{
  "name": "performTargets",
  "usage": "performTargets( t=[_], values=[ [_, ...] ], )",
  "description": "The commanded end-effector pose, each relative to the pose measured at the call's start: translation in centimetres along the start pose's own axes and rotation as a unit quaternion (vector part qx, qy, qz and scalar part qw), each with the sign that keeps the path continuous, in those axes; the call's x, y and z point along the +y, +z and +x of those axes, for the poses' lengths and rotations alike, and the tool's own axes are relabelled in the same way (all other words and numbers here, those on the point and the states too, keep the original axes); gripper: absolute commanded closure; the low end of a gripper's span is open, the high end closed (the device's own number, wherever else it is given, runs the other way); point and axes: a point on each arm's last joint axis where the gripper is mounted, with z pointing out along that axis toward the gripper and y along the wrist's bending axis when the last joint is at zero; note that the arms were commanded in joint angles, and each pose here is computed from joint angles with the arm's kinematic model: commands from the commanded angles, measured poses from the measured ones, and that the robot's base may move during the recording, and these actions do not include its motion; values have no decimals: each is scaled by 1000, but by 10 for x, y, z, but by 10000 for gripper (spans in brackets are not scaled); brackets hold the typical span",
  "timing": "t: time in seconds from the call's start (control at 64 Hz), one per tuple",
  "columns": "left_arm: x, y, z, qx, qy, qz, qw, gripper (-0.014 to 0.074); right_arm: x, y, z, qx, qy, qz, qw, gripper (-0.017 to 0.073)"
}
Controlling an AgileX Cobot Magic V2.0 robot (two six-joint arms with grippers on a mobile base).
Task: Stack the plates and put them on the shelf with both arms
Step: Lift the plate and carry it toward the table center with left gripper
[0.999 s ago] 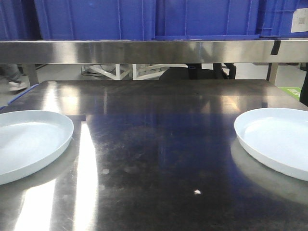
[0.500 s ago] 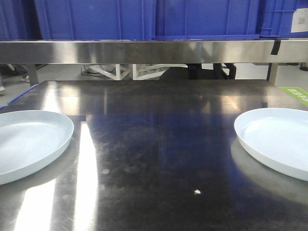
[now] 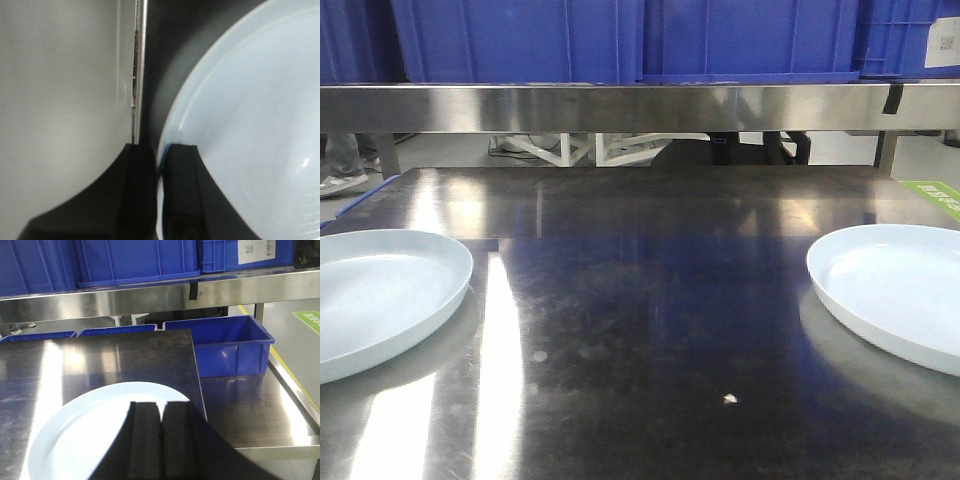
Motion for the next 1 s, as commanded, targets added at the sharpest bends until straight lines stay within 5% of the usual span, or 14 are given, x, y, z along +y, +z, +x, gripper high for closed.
performTargets(
  t=[0.0,0.25,0.531,0.984],
  values=[
    [-3,-19,0,-20,2,0,1000,506,0,-2,-8,-50,-7,2,999,504],
    [-12,-42,-1,-43,-10,34,998,506,0,-2,-8,-50,-7,2,999,504],
    [-36,-82,-7,-109,-33,136,984,507,0,-2,-8,-50,-7,2,999,504],
    [-104,-84,-19,-201,32,181,962,507,0,-2,-8,-50,-7,2,999,504]
  ],
)
